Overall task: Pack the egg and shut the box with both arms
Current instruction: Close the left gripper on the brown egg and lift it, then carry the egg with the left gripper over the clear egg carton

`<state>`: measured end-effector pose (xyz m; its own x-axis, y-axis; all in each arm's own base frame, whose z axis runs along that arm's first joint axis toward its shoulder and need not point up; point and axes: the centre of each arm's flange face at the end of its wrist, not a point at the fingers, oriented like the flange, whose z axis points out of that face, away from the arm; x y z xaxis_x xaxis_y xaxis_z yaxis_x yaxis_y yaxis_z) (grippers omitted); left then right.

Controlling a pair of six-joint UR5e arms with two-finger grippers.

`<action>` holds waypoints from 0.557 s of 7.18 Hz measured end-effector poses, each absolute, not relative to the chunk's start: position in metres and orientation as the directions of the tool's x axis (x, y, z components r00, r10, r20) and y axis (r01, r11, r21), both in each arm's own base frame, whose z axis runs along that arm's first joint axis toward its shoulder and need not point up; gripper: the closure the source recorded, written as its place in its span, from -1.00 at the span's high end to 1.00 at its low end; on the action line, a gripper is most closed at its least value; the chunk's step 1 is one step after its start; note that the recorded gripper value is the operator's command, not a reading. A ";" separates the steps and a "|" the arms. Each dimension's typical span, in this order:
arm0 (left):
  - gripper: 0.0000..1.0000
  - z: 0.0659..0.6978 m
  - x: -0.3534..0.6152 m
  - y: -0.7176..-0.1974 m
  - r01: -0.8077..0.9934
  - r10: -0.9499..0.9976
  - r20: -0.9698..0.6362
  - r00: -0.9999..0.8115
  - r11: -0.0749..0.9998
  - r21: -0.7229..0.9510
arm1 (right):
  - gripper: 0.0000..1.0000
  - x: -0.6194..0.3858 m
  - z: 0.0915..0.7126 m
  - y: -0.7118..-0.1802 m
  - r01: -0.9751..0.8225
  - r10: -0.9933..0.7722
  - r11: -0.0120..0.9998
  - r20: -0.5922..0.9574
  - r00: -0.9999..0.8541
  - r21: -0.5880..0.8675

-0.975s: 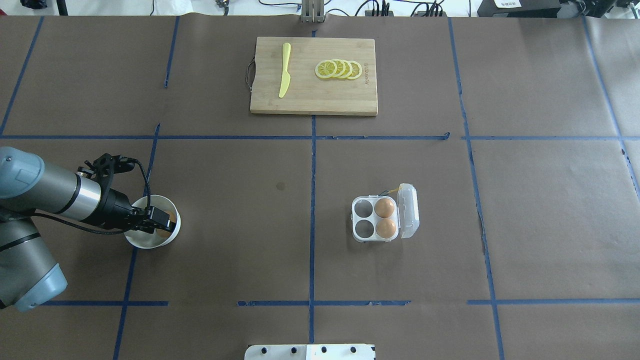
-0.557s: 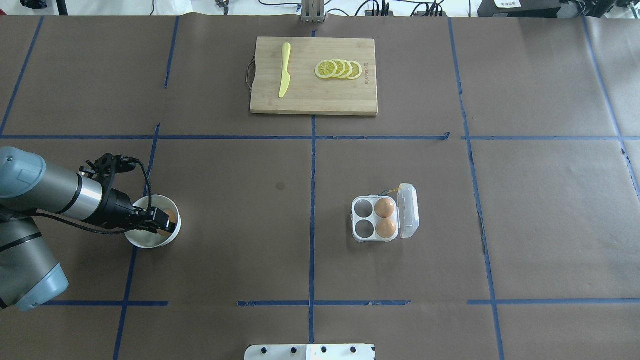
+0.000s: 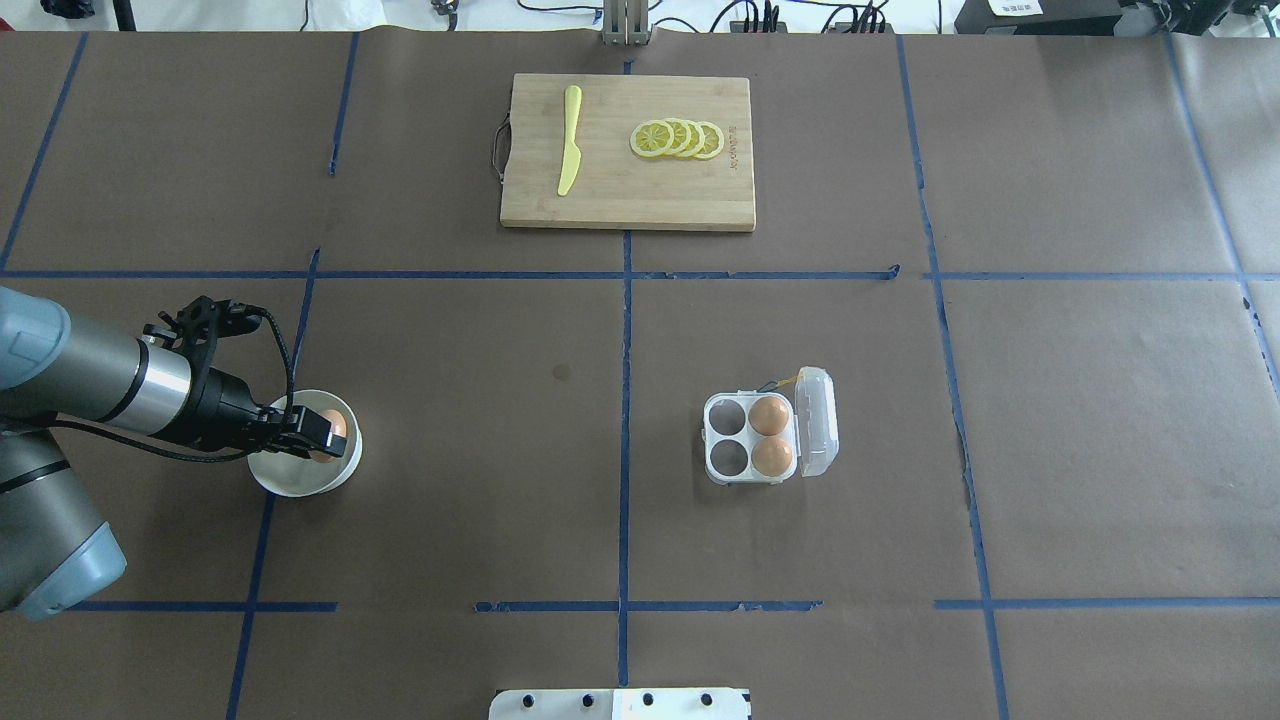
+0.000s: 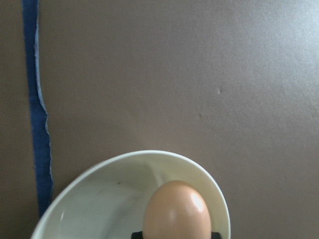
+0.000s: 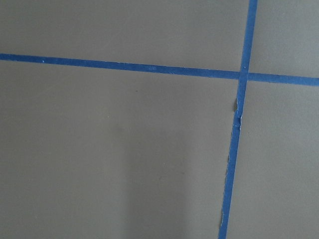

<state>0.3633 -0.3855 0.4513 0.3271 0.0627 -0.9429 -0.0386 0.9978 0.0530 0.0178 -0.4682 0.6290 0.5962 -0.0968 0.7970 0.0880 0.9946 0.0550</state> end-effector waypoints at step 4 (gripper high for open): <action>-1.00 0.433 0.342 -0.388 -0.007 0.073 -0.950 0.303 0.997 0.074 | 1.00 0.018 0.629 -0.468 0.088 -0.096 0.995 0.798 0.594 0.055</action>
